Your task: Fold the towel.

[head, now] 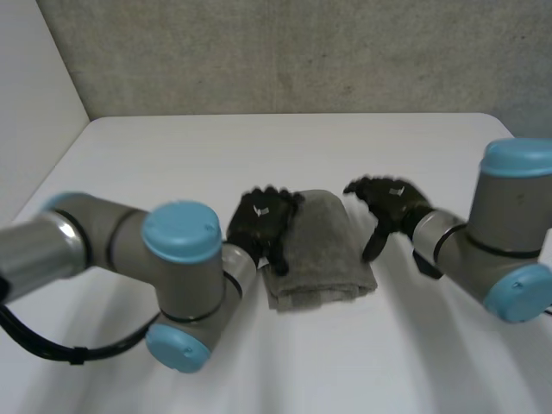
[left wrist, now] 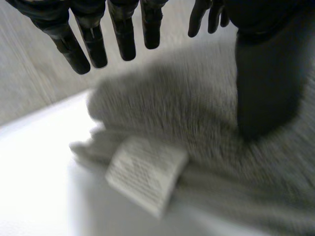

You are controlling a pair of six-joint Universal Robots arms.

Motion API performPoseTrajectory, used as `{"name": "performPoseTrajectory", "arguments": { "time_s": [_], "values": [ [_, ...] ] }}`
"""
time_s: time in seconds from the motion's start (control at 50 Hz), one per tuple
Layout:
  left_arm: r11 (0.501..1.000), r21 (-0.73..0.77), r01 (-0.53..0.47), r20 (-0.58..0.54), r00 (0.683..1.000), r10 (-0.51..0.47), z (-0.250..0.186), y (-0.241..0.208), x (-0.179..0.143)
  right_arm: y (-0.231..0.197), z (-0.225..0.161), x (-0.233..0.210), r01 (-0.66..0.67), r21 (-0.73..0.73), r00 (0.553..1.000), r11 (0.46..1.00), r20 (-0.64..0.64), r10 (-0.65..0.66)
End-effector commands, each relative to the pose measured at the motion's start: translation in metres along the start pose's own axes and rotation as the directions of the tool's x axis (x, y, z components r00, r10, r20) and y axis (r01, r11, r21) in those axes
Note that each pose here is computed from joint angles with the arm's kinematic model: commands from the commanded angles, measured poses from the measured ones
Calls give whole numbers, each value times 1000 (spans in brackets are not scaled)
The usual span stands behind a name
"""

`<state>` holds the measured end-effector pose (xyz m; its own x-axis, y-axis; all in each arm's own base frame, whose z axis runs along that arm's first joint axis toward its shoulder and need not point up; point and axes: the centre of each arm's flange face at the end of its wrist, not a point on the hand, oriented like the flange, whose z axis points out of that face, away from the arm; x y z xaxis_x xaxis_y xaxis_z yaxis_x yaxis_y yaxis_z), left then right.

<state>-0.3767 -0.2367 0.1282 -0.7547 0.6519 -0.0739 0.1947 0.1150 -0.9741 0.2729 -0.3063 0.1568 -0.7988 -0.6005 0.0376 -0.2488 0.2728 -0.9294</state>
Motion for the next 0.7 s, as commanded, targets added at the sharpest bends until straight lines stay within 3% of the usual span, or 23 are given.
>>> {"name": "performPoseTrajectory", "arguments": {
  "time_s": [0.02, 0.1, 0.22, 0.38, 0.7],
  "values": [
    [989, 150, 5, 50, 999, -12, -29, -80, -18, -73, -47, 4, 49, 201, 997, 978, -69, -36],
    [974, 228, 1, 136, 990, -33, -58, -124, -44, -107, -81, 9, 80, 293, 984, 953, -179, -28],
    [975, 221, -33, 239, 971, -21, -95, -148, -71, -118, -110, 34, 83, 280, 939, 956, -343, 19],
    [985, 158, -63, 274, 962, 18, -117, -138, -78, -108, -123, 39, 67, 240, 929, 968, -369, 27],
    [987, 150, -53, 290, 957, 8, -122, -134, -84, -110, -126, 38, 70, 254, 930, 965, -366, 29]
  ]
}}
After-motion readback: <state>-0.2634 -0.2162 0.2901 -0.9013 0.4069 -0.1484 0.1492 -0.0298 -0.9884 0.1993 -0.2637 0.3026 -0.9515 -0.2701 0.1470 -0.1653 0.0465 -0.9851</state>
